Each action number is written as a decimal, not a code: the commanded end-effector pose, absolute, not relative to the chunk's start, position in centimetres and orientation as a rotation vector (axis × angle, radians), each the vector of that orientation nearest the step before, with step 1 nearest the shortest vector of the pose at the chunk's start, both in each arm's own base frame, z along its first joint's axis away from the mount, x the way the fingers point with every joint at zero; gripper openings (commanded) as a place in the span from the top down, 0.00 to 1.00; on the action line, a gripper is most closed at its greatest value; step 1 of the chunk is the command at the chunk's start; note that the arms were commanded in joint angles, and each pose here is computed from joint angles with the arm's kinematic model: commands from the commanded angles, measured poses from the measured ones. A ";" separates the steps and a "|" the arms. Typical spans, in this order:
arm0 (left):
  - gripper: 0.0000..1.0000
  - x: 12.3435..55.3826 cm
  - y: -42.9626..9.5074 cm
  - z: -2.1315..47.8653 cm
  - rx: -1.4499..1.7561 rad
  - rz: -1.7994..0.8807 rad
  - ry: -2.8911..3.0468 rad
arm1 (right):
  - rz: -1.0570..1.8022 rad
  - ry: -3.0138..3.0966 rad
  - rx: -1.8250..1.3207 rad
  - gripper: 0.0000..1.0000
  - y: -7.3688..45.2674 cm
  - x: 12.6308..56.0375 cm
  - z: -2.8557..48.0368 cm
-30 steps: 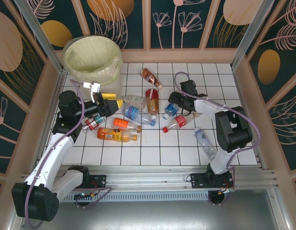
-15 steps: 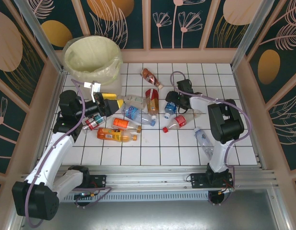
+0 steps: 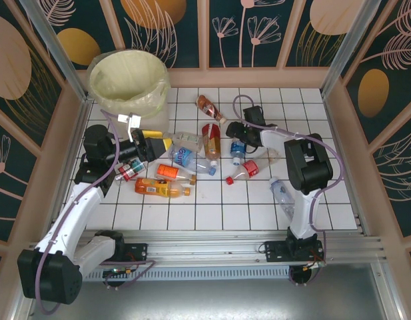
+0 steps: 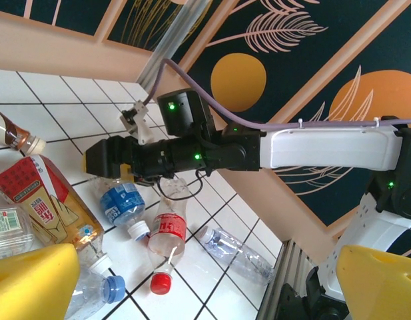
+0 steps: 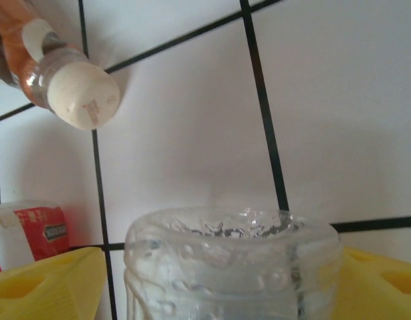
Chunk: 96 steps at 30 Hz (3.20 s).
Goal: Put the plastic bottles in the bin
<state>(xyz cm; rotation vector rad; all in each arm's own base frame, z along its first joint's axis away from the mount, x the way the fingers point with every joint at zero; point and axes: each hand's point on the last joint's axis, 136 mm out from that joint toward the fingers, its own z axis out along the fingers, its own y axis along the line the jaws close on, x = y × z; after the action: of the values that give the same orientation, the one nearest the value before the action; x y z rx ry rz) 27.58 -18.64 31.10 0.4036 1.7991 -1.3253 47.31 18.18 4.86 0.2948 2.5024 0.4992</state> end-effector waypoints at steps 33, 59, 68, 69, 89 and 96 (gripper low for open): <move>0.01 27.6 -18.7 30.6 0.426 -1.295 1.810 | 0.247 2.602 0.059 0.25 16.4 48.6 3.9; 0.01 29.3 -23.1 29.4 0.409 -1.343 1.901 | 0.593 2.072 -0.086 0.38 19.7 46.1 23.9; 0.01 29.0 -28.8 31.0 0.475 -1.453 1.814 | 0.946 1.850 -0.214 0.37 23.6 38.9 32.3; 0.01 29.1 -29.3 31.4 0.478 -1.475 1.799 | 0.991 1.828 -0.228 0.37 24.1 38.0 33.0; 0.12 27.7 -35.8 32.1 0.584 -1.690 1.701 | 1.281 1.658 -0.300 0.36 27.0 31.9 37.7; 0.21 27.2 -36.5 33.2 0.602 -1.720 1.675 | 1.259 1.657 -0.285 0.36 26.8 32.0 37.3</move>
<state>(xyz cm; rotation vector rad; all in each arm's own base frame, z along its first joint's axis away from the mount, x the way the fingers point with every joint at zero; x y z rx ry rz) 27.51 -36.13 30.89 0.5641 1.7627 -1.6974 32.92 26.97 35.24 -0.2667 1.7395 1.2464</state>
